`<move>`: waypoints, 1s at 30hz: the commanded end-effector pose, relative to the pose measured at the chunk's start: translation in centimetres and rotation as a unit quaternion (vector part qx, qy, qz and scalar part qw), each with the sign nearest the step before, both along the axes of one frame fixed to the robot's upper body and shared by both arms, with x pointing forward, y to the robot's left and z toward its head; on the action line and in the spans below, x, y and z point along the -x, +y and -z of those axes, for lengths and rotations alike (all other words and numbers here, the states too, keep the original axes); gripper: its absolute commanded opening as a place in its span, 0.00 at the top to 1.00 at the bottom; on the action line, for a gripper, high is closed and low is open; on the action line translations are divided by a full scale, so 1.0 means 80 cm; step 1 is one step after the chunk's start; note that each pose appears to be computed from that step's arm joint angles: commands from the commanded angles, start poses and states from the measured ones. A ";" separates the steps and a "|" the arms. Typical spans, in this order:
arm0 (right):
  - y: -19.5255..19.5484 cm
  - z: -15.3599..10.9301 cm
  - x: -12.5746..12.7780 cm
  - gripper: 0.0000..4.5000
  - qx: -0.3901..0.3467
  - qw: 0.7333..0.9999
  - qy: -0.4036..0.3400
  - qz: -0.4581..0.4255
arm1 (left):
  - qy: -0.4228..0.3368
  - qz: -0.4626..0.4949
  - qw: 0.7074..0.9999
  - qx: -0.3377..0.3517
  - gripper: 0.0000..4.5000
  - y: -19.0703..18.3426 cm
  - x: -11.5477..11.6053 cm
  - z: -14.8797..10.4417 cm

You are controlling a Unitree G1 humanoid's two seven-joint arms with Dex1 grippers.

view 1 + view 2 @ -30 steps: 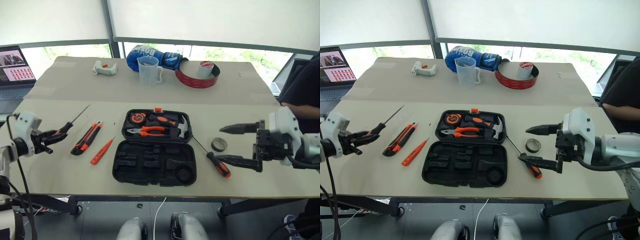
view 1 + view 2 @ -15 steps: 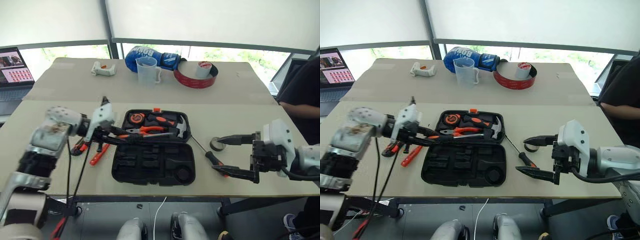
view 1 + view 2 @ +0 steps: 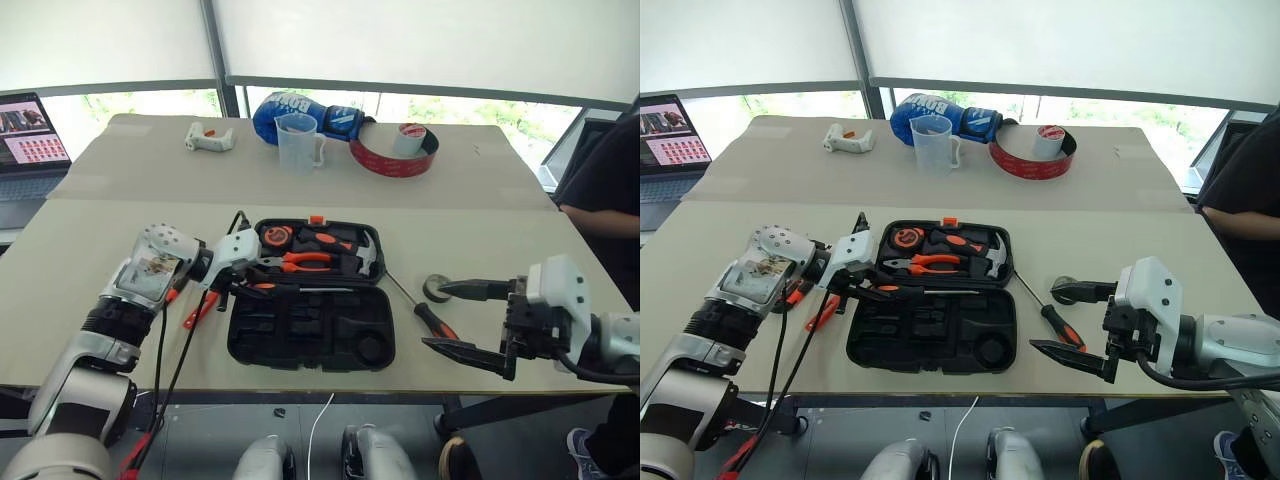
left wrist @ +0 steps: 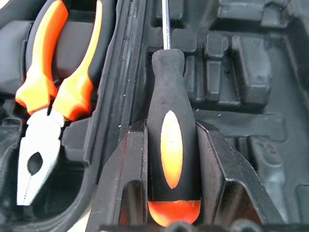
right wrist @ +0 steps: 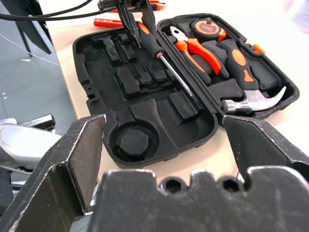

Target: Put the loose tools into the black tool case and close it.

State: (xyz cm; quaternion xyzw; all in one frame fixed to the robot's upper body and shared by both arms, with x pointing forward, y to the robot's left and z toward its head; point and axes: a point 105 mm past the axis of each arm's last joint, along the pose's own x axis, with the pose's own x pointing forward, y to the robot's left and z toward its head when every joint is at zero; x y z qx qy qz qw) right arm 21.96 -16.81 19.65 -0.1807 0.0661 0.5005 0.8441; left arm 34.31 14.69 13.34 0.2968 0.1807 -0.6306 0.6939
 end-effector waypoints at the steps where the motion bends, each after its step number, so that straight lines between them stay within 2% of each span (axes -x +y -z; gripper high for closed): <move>1: 0.001 -0.012 -0.001 0.00 0.001 1.000 -0.027 -0.001 | -0.026 0.022 0.999 -0.001 0.80 -0.008 -0.003 -0.014; 9: 0.003 -0.011 -0.003 0.00 0.002 1.000 -0.030 0.000 | -0.029 0.027 0.999 -0.003 0.80 -0.014 -0.005 -0.010; 11: 0.004 -0.011 -0.003 0.00 0.002 1.000 -0.030 -0.001 | -0.028 0.027 0.999 -0.002 0.57 -0.015 -0.005 -0.011; 12: 0.004 -0.010 -0.003 0.00 0.002 1.000 -0.030 -0.002 | -0.028 0.028 0.999 -0.001 0.54 -0.015 -0.005 -0.012; 18: 0.003 -0.011 -0.001 0.00 0.001 1.000 -0.028 -0.002 | -0.052 0.045 0.997 0.032 0.07 -0.026 -0.001 -0.043; 23: 0.002 -0.010 0.000 0.00 0.001 1.000 -0.027 0.001 | -0.053 0.055 0.996 0.048 0.07 -0.037 0.006 -0.047; 26: 0.003 -0.009 0.000 0.00 0.001 1.000 -0.026 0.001 | -0.055 0.054 0.996 0.053 0.23 -0.041 0.004 -0.045; 30: 0.002 -0.010 0.000 0.00 0.003 1.000 -0.027 0.002 | -0.060 0.053 0.996 0.044 0.56 -0.044 -0.004 -0.037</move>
